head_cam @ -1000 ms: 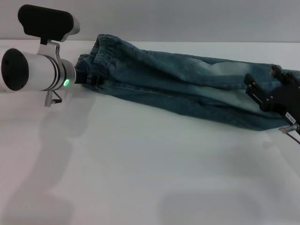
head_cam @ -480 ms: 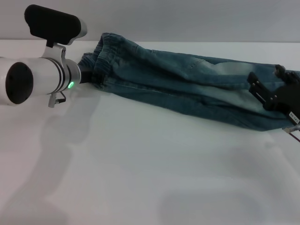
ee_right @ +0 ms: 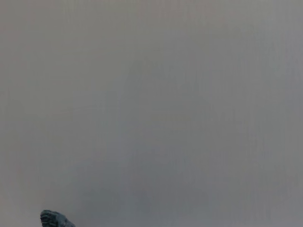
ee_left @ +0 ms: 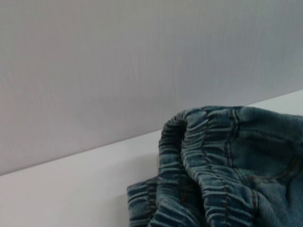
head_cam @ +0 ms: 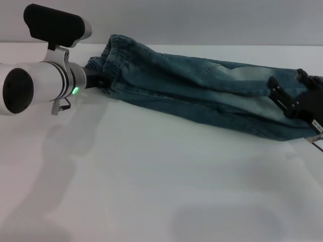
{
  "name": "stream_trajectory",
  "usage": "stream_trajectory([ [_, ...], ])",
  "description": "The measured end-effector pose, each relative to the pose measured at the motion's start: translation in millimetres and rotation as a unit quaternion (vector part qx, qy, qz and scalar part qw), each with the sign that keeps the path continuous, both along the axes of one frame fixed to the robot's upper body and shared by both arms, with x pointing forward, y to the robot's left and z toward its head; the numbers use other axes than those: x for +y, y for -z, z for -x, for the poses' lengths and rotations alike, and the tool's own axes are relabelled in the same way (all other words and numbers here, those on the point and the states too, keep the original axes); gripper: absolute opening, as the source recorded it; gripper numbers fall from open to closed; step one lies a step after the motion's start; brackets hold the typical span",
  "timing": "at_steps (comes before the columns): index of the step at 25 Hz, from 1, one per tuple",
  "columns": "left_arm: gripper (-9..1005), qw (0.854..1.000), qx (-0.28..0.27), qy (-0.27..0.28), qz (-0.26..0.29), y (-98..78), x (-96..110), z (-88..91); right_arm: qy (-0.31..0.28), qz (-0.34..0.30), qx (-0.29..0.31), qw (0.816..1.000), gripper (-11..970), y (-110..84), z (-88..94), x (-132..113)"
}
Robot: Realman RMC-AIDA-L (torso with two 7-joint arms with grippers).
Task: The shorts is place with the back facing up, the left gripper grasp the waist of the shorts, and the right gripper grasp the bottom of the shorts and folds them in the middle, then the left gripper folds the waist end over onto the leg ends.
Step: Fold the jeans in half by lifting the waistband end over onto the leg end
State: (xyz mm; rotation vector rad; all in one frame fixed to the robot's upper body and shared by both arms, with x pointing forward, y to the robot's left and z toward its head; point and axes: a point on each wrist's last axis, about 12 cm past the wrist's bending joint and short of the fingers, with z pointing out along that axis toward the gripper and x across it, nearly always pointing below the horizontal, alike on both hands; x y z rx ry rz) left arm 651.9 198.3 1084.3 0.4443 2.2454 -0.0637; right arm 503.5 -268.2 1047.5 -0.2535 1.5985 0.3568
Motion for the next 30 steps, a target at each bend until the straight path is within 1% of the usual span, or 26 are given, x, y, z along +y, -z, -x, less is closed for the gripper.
stream_trajectory([
  [2,87,1.000,-0.002,0.000,0.001,-0.7,0.1,0.2,0.001,-0.001,0.000,1.000,704,0.0,1.1,-0.6],
  [5,46,1.000,-0.019,0.003,0.011,-7.1,0.0,3.0,0.003,-0.008,0.003,1.000,703,0.0,1.8,-1.1],
  [10,40,0.999,-0.043,0.005,0.026,-18.3,0.1,6.4,0.002,-0.019,0.009,1.000,703,0.6,2.1,-1.6],
  [15,40,0.998,-0.055,0.010,0.032,-23.8,-0.9,11.3,-0.006,-0.020,0.013,1.000,704,0.8,1.3,1.2],
  [20,40,0.996,-0.075,0.021,0.041,-34.0,-4.8,17.7,-0.025,-0.012,0.031,0.999,705,2.9,-3.6,9.7],
  [24,40,0.995,-0.082,0.025,0.046,-39.0,-6.5,21.0,-0.034,-0.002,0.038,0.999,705,4.3,-7.4,18.5],
  [30,39,0.993,-0.099,0.035,0.056,-49.8,-10.3,29.7,-0.036,0.006,0.040,0.999,662,4.4,-8.7,21.2],
])
